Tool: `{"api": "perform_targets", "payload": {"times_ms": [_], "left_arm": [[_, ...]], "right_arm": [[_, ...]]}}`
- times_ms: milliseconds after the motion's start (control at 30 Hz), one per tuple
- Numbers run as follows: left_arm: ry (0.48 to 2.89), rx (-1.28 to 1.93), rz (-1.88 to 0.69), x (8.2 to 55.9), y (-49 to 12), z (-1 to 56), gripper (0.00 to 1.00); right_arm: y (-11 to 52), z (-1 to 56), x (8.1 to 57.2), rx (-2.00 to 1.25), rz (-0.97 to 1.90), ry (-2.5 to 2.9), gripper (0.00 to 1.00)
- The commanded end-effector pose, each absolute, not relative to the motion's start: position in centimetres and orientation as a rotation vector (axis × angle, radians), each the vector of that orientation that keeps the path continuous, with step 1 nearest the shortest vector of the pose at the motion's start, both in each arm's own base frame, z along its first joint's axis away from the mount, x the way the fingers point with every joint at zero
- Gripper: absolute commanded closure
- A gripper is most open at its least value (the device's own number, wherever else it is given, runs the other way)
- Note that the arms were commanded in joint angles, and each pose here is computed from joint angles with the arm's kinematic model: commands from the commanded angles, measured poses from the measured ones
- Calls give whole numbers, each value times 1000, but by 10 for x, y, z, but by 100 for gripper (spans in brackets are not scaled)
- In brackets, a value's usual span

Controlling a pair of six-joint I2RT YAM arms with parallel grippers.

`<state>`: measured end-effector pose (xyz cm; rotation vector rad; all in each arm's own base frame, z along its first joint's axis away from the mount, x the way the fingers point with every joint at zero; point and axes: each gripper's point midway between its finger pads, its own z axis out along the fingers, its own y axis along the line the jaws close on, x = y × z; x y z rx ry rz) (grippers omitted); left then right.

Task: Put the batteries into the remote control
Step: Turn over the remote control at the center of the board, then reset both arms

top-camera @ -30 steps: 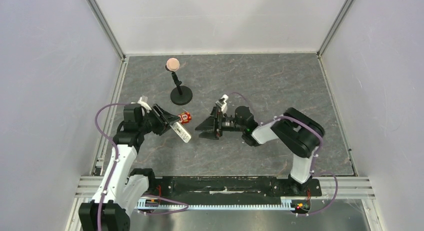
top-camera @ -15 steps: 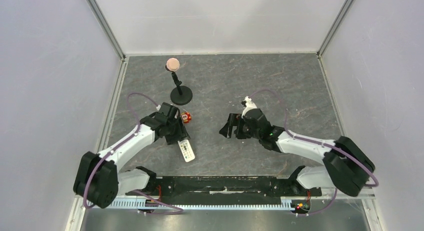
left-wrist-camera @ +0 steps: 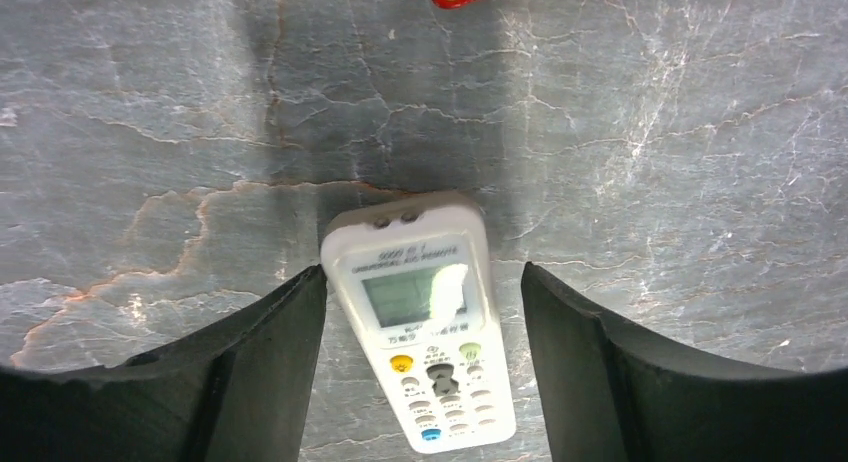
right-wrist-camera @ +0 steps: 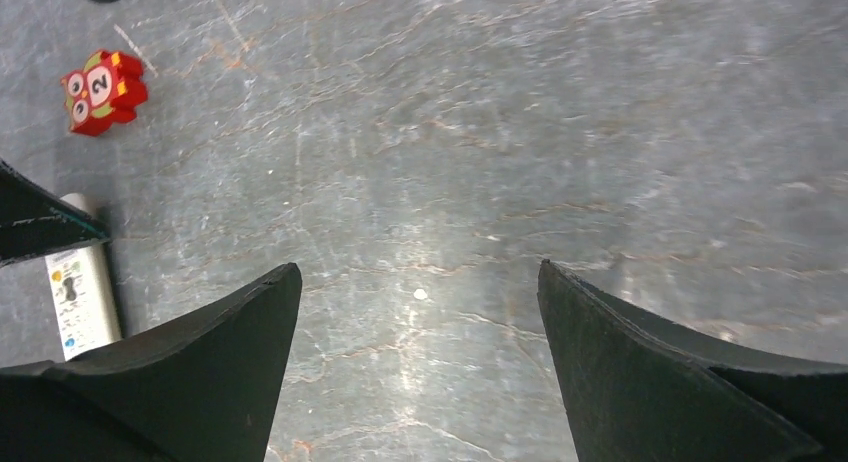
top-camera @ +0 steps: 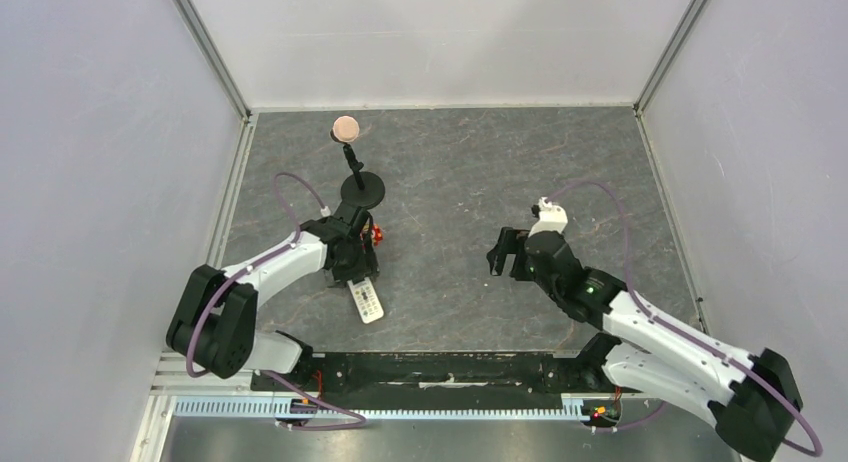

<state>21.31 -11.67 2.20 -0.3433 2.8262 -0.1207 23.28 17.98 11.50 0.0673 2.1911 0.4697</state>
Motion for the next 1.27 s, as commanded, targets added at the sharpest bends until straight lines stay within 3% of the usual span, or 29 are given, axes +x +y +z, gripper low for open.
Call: {"api": "perform_targets", "payload": {"times_ms": [0, 100, 267, 400, 600, 767, 967, 1233], "left_arm": [[2754, -301, -101, 229, -115, 44, 22], [2696, -306, -123, 232, -113, 65, 20], [2545, -288, -298, 234, -122, 127, 19], [2405, -325, -286, 224, -102, 185, 18], [2261, -304, -396, 174, -80, 227, 18], [2017, -359, -497, 134, -52, 267, 11], [1858, -394, -552, 102, -30, 290, 11], [1885, -432, -525, 94, -22, 279, 11]], "right_arm": [[134, 127, 229, 150, 290, 2128, 8], [109, 145, 226, 221, 234, 2050, 2], [64, 191, 216, 362, 167, 1890, 2], [34, 237, 204, 428, 163, 1753, 2], [-15, 294, 174, 515, 151, 1607, 2], [-52, 326, 144, 570, 162, 1532, 2], [-74, 337, 124, 609, 183, 1487, 2], [-73, 336, 119, 596, 220, 1496, 2]]}}
